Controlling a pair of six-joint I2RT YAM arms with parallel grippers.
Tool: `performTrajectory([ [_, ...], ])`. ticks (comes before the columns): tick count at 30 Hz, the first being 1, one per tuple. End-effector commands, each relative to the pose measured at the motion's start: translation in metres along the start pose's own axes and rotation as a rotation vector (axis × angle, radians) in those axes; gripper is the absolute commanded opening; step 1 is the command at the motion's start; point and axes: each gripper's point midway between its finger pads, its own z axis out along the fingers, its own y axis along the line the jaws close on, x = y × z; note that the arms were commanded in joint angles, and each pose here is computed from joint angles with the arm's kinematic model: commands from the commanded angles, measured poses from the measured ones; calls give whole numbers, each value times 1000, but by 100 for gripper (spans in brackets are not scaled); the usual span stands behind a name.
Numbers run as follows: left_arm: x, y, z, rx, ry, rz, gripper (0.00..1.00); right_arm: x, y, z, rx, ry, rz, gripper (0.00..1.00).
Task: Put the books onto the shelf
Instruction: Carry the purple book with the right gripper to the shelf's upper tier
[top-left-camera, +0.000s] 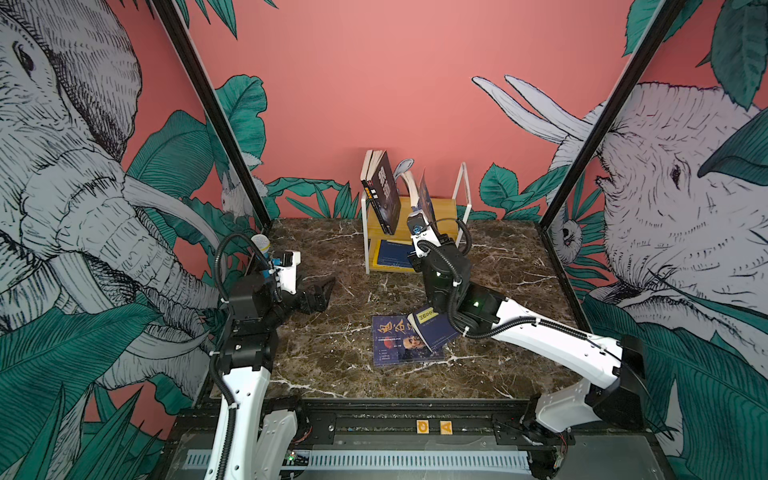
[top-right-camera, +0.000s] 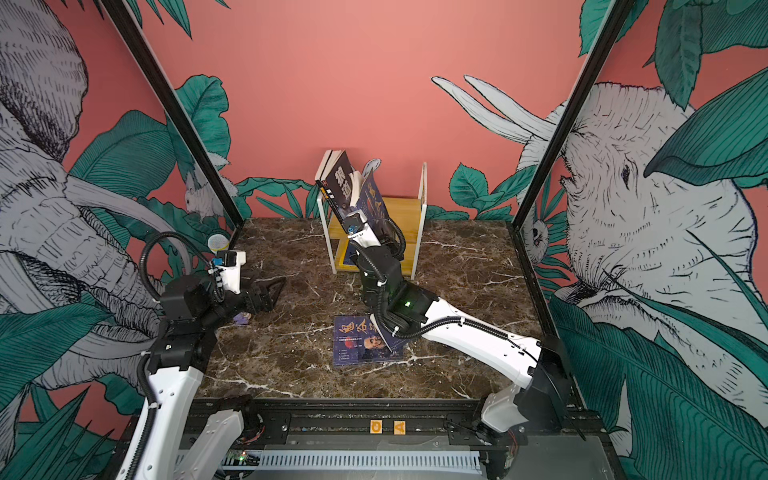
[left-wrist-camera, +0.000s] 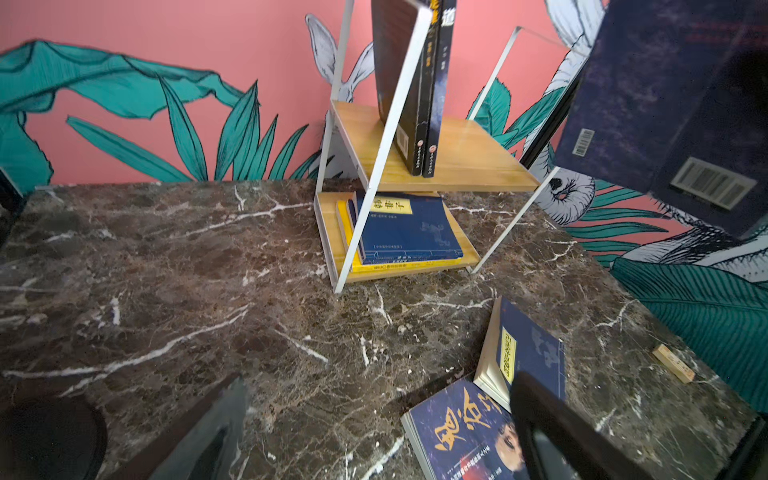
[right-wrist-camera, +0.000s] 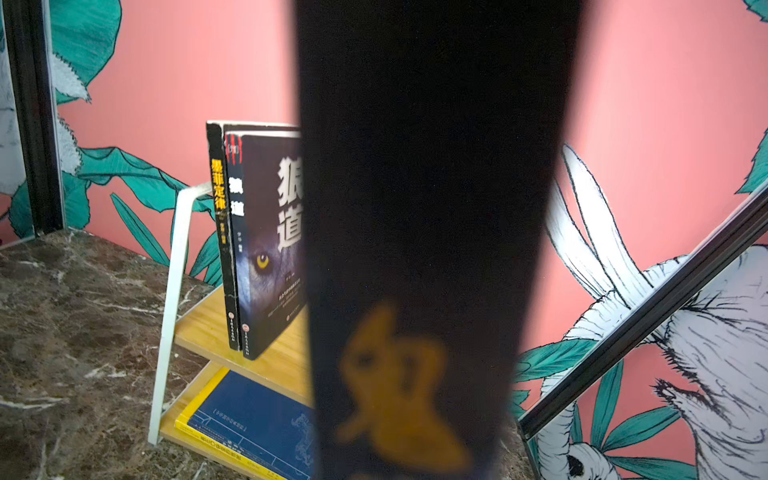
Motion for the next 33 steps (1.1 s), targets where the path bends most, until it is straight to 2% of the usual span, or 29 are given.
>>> performTrajectory([
  [1,-8,1,-6,-24,-117,50,99,-28,-20,10,25,-58,145,0],
  [5,-2,7,-8,-25,-223,2,100,-31,-35,25,102,-53,191,0],
  [9,-10,-1,-14,6,-305,85,100,-35,-45,37,146,-79,252,0],
  [12,-4,0,-12,7,-269,51,99,-36,-47,52,162,-87,298,0],
  [14,4,-8,-10,57,-252,31,100,-34,-44,65,168,-91,319,0],
  [17,11,-17,-9,100,-272,51,100,-34,-40,84,164,-125,361,0],
  [25,15,-21,-10,105,-258,74,100,-26,-23,135,155,-164,428,0],
  [33,17,-25,-11,122,-264,75,100,0,-8,169,152,-141,463,0],
])
